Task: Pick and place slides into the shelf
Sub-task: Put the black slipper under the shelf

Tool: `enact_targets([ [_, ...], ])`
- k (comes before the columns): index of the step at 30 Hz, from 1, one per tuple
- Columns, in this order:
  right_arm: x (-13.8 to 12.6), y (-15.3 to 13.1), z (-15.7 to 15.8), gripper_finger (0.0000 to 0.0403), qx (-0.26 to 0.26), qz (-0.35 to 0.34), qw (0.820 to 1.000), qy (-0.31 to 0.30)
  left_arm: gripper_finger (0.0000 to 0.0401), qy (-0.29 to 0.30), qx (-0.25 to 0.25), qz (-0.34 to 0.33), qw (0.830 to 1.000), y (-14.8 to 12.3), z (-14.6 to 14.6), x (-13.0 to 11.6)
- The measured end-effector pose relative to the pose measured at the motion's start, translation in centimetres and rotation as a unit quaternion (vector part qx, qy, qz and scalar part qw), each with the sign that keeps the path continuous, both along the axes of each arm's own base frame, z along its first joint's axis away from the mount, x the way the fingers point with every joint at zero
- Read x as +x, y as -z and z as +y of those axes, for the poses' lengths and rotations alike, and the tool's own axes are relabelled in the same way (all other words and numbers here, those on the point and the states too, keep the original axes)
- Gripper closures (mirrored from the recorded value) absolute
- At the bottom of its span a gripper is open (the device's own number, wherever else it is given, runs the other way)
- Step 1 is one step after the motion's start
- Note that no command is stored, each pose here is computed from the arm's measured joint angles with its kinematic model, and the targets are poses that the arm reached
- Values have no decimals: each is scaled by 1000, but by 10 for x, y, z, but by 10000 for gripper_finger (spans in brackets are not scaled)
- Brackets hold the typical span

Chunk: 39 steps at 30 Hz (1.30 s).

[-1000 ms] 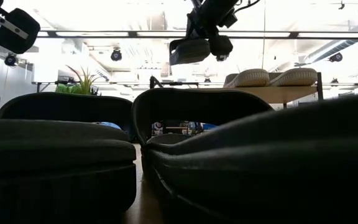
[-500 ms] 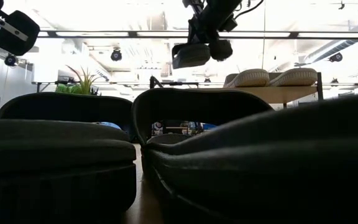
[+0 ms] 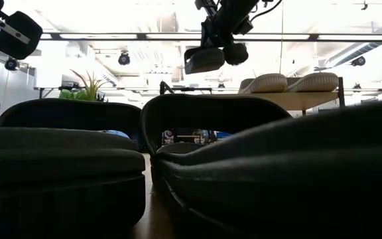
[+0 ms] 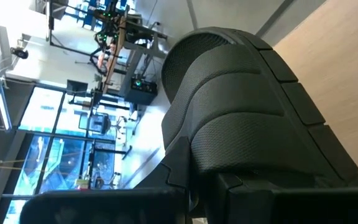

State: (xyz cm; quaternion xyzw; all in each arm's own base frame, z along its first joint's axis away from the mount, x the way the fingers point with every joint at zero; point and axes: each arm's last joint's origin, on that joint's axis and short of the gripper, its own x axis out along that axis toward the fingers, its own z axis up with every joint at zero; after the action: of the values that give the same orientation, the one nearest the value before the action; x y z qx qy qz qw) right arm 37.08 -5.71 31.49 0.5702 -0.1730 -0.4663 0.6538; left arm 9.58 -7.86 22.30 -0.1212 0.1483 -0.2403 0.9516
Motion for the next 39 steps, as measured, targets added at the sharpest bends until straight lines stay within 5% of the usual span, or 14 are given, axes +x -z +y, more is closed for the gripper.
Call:
enact_targets([
  [15, -1, 1, -1, 390, 1, 2, 1000, 3, 399, 0, 0, 0, 1000, 0, 0, 0],
  [39, -17, 17, -34, 390, 78, 24, 994, 71, 399, 0, 0, 1, 1000, 0, 0, 0],
])
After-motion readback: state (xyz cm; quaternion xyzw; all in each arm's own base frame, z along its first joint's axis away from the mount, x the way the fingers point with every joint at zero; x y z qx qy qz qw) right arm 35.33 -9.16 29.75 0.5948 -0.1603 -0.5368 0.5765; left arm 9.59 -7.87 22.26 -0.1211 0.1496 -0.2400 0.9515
